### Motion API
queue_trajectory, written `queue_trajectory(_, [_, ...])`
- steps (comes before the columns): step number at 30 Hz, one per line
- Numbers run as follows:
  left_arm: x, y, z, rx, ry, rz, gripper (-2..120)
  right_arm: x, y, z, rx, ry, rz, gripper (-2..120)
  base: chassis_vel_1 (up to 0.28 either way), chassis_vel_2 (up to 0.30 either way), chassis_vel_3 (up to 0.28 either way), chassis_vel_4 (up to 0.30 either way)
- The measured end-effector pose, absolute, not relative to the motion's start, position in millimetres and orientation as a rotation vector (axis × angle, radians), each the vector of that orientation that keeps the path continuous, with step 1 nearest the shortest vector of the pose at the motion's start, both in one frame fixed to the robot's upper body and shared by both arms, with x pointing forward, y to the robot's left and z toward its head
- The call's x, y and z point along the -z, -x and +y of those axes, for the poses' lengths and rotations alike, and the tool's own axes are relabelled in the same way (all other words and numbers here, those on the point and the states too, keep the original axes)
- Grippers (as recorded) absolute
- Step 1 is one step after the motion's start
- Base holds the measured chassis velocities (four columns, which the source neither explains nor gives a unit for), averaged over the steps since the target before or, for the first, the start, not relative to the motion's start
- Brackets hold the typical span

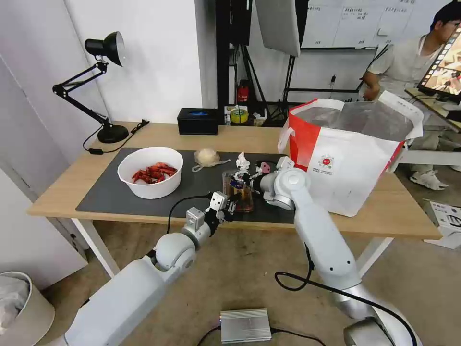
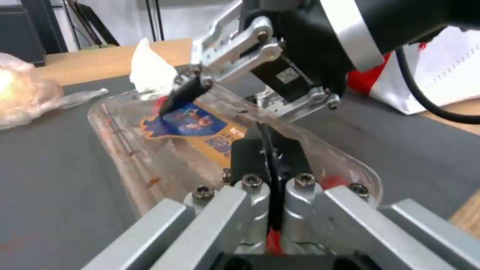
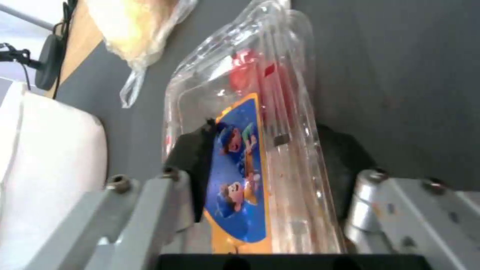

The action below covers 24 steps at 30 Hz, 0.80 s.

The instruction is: Pick up the trash from the table and place it into the takeout bag.

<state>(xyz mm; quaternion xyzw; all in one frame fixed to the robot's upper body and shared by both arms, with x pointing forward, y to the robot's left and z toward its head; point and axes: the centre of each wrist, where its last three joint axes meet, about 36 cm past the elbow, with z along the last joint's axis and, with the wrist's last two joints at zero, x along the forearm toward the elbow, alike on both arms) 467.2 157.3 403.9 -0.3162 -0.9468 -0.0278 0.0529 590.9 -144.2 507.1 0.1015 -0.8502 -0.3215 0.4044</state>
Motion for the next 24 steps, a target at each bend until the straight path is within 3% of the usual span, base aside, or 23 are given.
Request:
queue_trajectory(13, [-406.4,-464.1,158.5,0.074,0.965,-2.885,0,-506.0,-588.1,-147.4,0.81,-0.259,-2.149,1,0.0,0.0,0.0,0.0])
queue_trajectory(24, [-416.9,-451.4,176.3,0.065,0.935,-2.919,0,-504.3,-584.7,-150.7,0.818,-0.26,-2.149,0,0.0,0.0,0.0,0.0])
